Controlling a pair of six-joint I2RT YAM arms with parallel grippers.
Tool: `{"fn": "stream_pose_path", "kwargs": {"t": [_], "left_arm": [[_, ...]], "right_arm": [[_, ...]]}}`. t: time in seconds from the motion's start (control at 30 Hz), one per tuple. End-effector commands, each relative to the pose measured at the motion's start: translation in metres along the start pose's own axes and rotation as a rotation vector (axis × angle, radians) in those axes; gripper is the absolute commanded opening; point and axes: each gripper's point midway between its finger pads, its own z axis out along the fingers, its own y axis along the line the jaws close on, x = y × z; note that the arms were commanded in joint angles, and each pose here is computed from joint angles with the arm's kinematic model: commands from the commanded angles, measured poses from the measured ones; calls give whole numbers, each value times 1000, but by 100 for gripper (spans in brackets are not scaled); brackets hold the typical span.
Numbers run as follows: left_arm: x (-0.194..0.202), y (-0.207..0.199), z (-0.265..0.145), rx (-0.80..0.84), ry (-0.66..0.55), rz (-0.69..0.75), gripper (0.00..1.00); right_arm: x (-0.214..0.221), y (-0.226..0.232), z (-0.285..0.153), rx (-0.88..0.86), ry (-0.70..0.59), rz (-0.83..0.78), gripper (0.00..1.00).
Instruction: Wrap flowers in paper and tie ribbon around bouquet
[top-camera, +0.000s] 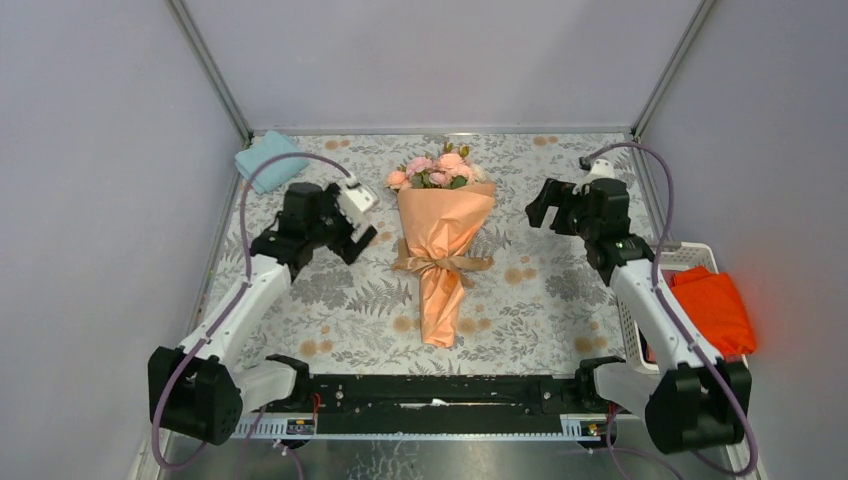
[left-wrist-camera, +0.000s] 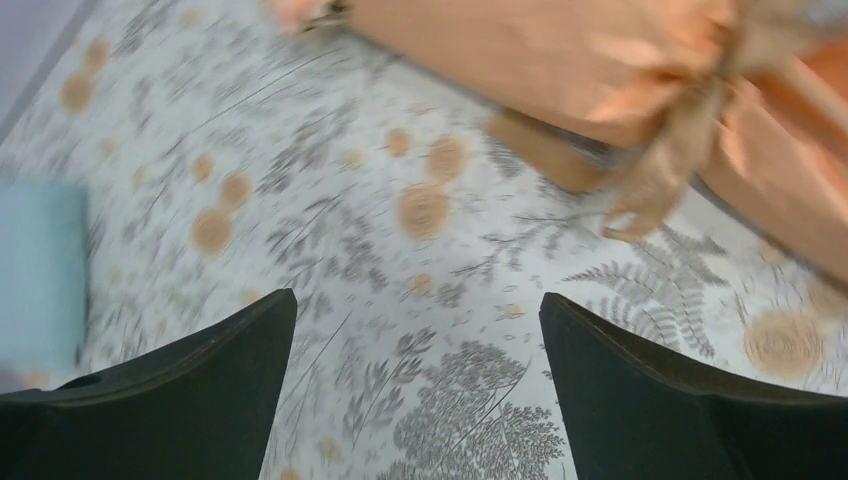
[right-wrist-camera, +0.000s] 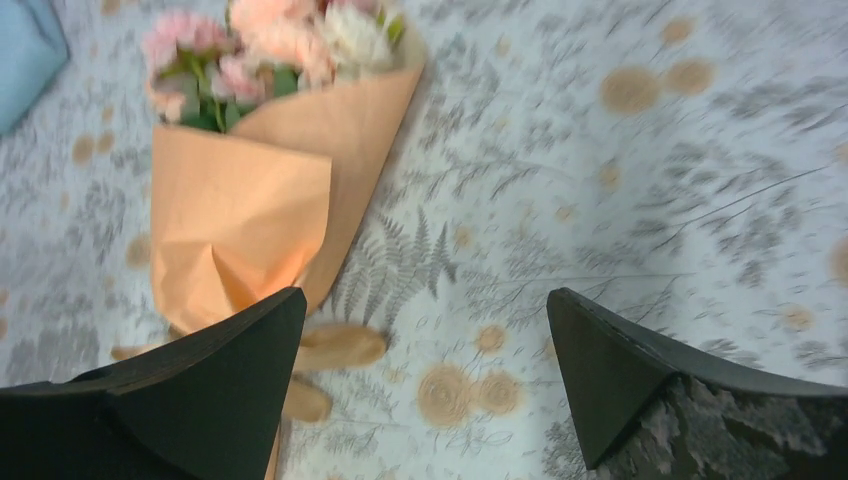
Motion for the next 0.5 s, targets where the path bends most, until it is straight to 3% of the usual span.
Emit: {"fn": "stream_pose_path", "kwargs": {"t": [0.0, 0.07, 0.23, 0.47], "left_arm": [[22, 41, -42, -255, 138, -407, 98], [32, 52, -57, -319, 151, -460, 98], [69, 79, -67, -437, 153, -584, 99], [86, 81, -49, -526, -124, -570, 98]], "right_arm": [[-41, -28, -18, 154, -279, -28, 100], [-41, -39, -19, 200, -342, -10, 100], [-20, -59, -17, 262, -361, 11, 100], [-10, -80, -26, 332, -475, 50, 99]]}}
